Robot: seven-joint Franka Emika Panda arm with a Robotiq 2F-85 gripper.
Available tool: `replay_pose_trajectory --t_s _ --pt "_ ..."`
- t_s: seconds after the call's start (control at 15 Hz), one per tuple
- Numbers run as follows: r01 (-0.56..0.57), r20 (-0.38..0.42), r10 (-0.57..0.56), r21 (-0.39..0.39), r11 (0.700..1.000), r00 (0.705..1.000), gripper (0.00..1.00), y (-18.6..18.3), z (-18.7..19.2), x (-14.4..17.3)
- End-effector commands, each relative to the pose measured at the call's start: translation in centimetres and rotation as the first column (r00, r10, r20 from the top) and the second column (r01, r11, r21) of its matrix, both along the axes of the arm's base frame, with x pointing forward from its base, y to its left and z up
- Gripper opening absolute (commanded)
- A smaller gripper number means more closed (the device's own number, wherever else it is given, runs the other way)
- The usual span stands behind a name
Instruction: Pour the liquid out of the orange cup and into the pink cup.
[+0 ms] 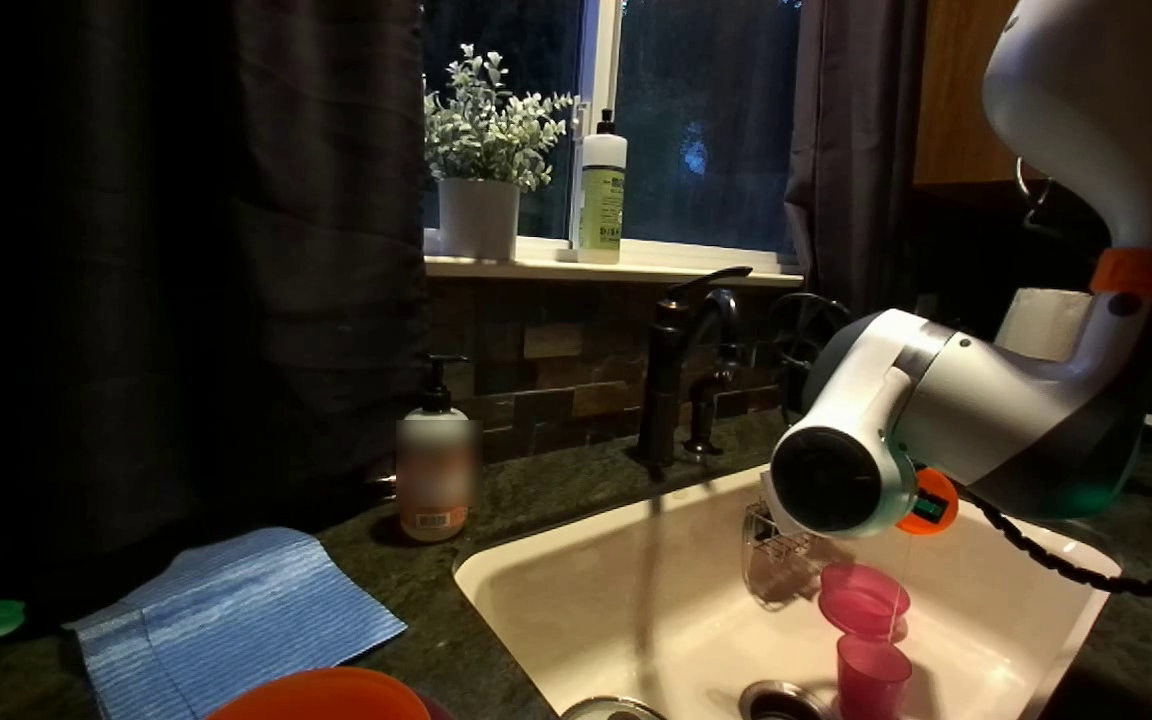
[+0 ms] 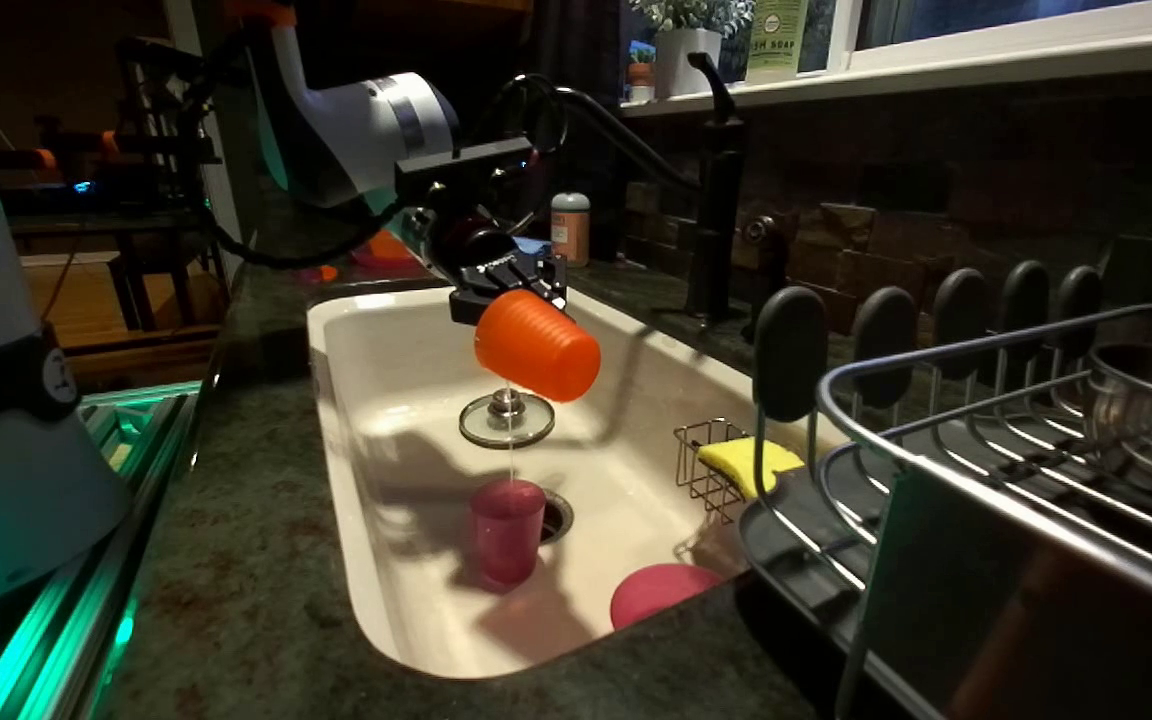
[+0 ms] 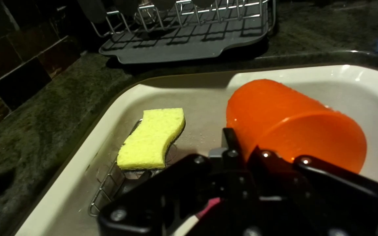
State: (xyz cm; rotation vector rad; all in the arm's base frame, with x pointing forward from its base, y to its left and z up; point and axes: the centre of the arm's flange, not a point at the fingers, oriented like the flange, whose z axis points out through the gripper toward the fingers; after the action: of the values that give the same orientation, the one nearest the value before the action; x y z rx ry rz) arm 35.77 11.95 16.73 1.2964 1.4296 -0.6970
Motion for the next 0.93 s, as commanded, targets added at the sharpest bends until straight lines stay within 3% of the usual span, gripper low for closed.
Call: replay_pose_trajectory --t_s 0.0,0.87 --pt "-0.023 -0.007 0.023 -0.007 1.000 1.000 0.01 0.12 -0.21 0.13" --pt "0.010 0.001 -0.010 0.115 0.993 1.000 0.01 0.07 -0.27 1.05"
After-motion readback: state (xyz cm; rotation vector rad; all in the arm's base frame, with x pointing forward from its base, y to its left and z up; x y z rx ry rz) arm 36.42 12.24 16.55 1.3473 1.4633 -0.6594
